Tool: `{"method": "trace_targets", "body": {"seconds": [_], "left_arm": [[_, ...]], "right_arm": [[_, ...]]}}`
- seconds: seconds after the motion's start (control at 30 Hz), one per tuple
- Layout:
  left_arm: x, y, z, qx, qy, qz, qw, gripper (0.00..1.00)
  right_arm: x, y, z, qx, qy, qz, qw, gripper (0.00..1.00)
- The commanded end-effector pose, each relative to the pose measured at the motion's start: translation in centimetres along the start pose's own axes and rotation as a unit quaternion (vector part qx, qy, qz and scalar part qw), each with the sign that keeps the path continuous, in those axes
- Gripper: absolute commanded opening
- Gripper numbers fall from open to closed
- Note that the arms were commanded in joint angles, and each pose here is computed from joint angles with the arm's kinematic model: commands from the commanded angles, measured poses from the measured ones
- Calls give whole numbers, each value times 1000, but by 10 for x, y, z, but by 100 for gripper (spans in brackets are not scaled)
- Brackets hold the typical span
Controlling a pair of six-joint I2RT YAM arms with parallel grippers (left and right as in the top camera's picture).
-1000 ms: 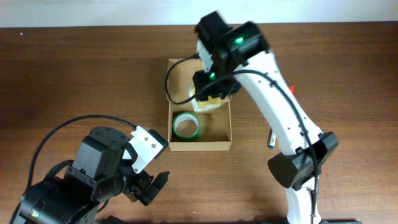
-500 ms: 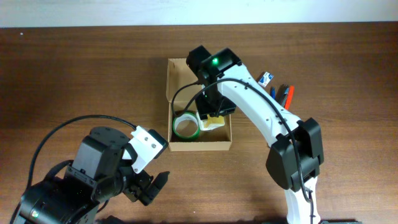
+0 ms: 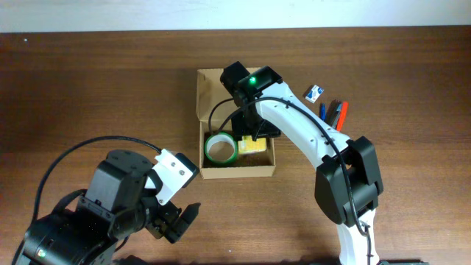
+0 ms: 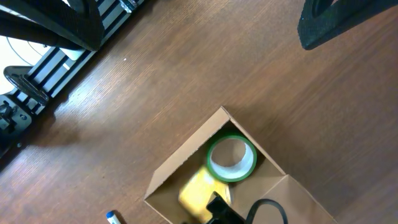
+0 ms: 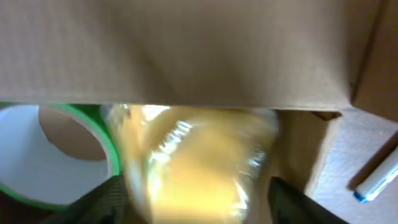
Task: Pack container
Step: 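Release the pad and lift the right gripper toward the stapler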
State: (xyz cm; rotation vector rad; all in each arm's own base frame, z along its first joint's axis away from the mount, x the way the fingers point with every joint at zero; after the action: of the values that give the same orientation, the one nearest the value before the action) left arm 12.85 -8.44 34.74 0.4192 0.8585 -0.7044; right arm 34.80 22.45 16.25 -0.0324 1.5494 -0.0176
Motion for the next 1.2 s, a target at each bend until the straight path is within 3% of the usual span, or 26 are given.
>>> {"method": "trace_targets", "body": {"seconds": [0.0,0.33,0.47,0.63,0.87,1.17], "left_arm": [[-4,-1,2,8,-10,-4,1000,100],[-3,-1,2,8,-10,-4,1000,100],[-3,-1,2,8,-10,-4,1000,100],[-3,-1,2,8,-10,-4,1000,100],[-4,-1,2,8,-10,-4,1000,100],[-4,-1,2,8,-10,-4,1000,100]], "right_arm": [[-7,-3,0,7,-16,-7,1000,81],[-8,-3,-2,6,-10,-2,1000,81],[-19,-1,-4,-11,-6,14,1000,73],[-59,6,-6,-62,-26,76,995,72],[-137,-4,-5,-81,-115,122,982,72],[-185,-65,-1,-21,-173,129,976,72]]}}
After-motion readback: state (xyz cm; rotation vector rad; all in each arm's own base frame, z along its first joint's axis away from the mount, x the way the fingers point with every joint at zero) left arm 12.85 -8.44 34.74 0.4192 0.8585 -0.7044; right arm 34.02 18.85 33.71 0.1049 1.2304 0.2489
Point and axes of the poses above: each gripper's point midway between its finger pads, its own x axis out along the fingers, its own y axis along the line the jaws close on, z = x × y, the point moved 8 cm from there along -x, back along the fingers, and after that the axes turned 3 degrees about x, right-handed, at the moved point
